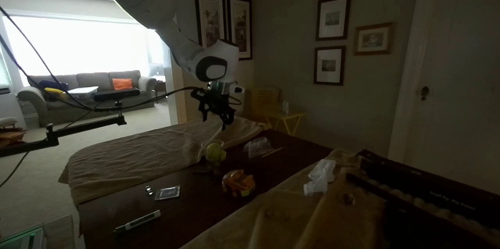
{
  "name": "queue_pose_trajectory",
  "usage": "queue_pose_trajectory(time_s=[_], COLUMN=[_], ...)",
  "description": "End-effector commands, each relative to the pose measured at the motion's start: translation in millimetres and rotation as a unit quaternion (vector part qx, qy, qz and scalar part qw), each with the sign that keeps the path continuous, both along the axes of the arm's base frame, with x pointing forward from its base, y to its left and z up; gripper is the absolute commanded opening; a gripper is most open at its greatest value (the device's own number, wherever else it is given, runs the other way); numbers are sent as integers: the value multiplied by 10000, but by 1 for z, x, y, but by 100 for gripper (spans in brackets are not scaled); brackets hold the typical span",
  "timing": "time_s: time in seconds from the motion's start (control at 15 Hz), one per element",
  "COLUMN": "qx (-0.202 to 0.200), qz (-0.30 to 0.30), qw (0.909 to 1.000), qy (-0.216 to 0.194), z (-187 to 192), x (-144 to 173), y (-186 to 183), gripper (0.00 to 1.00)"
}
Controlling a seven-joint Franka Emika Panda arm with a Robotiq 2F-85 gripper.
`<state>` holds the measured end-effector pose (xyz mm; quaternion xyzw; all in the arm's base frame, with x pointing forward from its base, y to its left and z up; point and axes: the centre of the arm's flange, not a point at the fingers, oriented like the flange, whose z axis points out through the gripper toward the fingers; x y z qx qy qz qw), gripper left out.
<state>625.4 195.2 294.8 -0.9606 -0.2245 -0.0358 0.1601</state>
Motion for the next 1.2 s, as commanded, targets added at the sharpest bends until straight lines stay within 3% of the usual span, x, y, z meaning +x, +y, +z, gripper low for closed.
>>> queue_pose_trajectory(time_s=[0.0, 0.33, 0.67, 1.13], qx=[-367, -703, -719, -810], qz=[-30, 157, 353, 507], qw=[9993, 9974, 9967, 9954], qy=[2, -44, -123, -105], z=[-3, -24, -44, -65], x=[-8, -13, -7, 12], y=[-5, 11, 31, 33], gripper=[100, 100, 100, 100])
